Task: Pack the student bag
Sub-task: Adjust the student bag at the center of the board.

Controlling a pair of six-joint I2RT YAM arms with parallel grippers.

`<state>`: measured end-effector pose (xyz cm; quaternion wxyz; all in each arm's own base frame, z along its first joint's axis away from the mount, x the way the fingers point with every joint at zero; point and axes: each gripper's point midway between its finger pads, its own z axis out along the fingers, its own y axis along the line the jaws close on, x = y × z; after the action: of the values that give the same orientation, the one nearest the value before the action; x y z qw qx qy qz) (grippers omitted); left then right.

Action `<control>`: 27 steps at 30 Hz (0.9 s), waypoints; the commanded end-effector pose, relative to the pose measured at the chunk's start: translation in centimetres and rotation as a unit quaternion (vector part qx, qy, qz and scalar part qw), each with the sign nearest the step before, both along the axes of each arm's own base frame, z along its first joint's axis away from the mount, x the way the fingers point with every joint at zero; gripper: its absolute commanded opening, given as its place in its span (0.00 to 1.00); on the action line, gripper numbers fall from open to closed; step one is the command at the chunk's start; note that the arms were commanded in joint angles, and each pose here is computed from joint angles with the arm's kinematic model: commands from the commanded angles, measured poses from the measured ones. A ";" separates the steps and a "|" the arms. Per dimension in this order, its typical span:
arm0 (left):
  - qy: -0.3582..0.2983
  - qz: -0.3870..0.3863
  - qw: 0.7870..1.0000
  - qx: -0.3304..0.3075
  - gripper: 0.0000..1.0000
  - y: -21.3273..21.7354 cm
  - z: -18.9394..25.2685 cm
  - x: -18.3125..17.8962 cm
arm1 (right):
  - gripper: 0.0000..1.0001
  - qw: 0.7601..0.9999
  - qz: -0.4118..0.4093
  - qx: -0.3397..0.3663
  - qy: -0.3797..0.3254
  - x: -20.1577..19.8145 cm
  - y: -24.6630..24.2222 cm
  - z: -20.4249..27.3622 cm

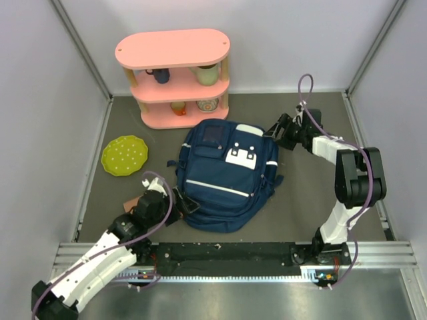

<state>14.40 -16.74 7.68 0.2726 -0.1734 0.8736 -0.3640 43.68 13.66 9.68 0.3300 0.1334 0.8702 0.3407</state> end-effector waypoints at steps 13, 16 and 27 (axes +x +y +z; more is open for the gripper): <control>-0.107 0.003 0.993 0.055 0.94 -2.9 4.7 11.1 | 0.04 0.997 -0.044 0.040 0.039 -9.6 -0.7 -4.0; -0.129 -0.004 0.989 0.073 0.97 -2.7 6.4 14.8 | 0.02 0.994 -0.095 0.034 0.045 -12.5 -2.1 -4.6; -0.130 -0.047 0.980 0.146 0.99 -1.9 10.0 22.4 | 0.17 0.992 -0.109 0.060 0.030 -18.0 -2.3 -3.1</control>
<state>35.47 -16.08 12.60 0.3405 -0.0817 0.9131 -0.2088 29.29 7.79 6.03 0.3956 0.3084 0.8153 0.2894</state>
